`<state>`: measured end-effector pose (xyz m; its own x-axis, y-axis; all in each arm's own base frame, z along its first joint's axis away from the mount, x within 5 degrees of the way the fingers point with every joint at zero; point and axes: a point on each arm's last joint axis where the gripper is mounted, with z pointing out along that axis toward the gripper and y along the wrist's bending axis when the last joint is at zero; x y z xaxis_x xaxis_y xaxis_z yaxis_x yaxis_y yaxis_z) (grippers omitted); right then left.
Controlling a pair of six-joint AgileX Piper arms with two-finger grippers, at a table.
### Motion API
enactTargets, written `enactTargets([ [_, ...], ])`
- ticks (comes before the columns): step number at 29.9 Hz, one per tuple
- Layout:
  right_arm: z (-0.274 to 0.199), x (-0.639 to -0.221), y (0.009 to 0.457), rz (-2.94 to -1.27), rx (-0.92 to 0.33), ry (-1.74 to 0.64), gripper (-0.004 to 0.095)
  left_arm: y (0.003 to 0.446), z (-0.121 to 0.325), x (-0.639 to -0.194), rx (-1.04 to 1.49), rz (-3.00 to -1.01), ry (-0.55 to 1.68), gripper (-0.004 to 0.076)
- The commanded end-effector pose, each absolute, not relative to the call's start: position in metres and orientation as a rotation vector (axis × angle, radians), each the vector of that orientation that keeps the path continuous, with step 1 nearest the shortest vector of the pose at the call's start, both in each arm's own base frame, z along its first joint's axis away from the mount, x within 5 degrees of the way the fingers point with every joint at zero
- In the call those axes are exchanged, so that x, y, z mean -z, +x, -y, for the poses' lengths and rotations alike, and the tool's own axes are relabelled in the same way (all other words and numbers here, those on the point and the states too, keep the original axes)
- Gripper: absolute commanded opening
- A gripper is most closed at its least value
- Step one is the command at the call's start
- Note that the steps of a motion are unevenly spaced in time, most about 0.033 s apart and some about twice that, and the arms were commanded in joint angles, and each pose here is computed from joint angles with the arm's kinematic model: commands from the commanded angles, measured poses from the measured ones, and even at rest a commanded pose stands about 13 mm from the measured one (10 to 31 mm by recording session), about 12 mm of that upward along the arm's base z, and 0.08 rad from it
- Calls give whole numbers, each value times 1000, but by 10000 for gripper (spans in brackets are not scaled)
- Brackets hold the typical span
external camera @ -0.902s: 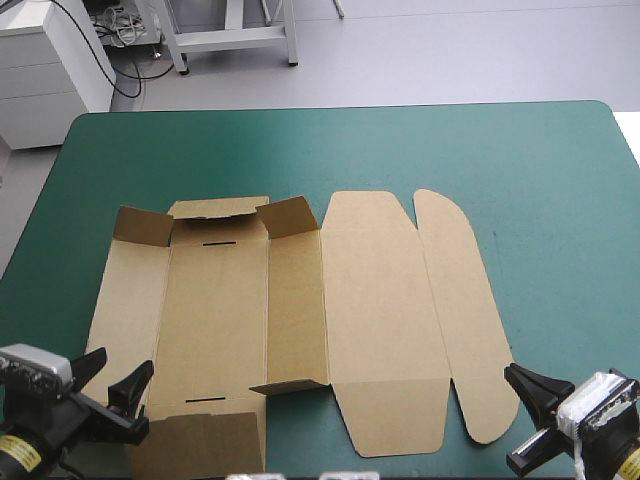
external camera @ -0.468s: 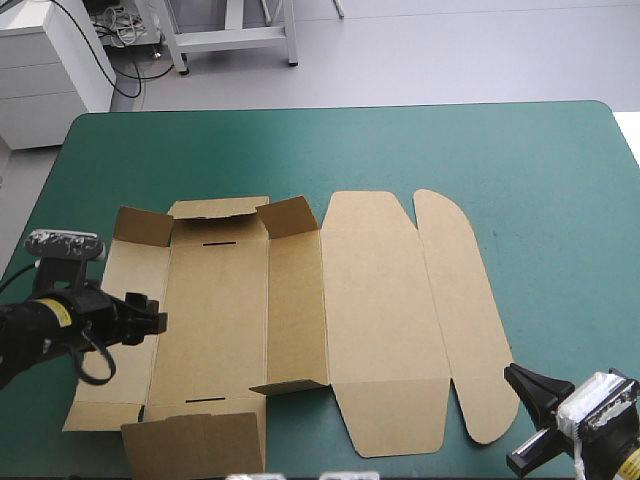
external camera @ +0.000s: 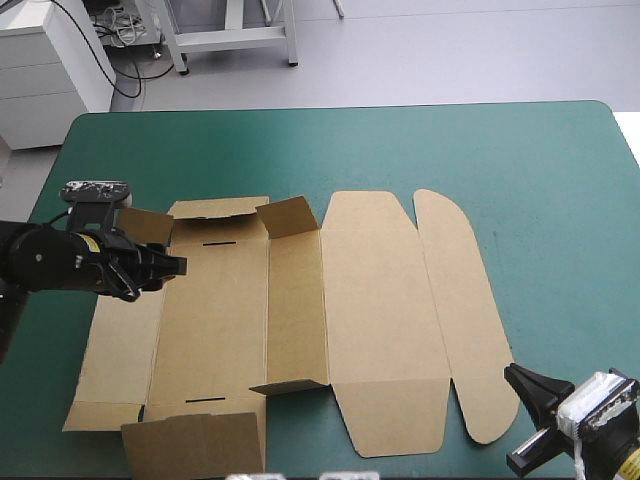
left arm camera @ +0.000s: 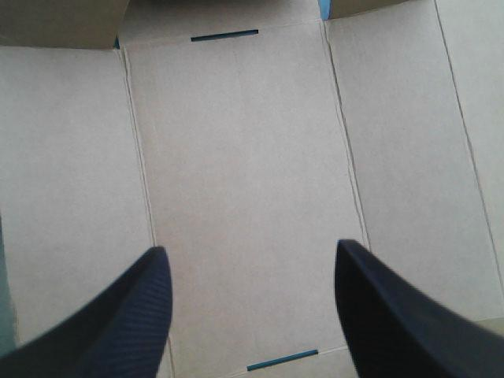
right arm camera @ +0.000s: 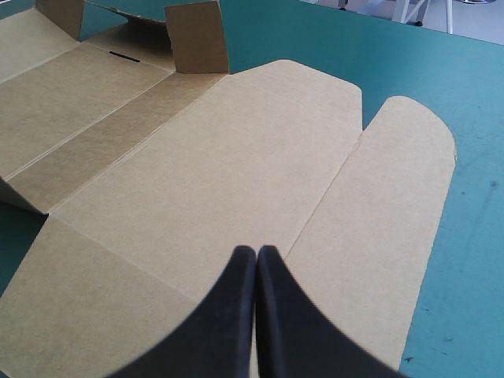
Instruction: Fold the box
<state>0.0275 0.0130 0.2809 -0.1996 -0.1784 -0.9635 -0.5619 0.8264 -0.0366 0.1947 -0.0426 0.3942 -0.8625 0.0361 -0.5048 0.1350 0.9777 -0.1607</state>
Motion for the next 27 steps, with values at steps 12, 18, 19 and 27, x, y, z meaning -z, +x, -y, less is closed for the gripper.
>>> enactTargets([
  [12, -14, -295, 29, -1679, -391, -547, -16, 198, -46, -401, 251, -2515, -173, 424],
  [18, -14, -295, 29, -1679, -391, -547, -16, 193, -66, -363, 182, -2653, -262, 424],
  [19, -14, -295, 29, -1679, -391, -547, -16, 192, -69, -354, 178, -2687, -283, 424],
  [27, -14, -295, 29, -1679, -391, -547, -16, 179, -88, -307, 230, -2824, -365, 424],
])
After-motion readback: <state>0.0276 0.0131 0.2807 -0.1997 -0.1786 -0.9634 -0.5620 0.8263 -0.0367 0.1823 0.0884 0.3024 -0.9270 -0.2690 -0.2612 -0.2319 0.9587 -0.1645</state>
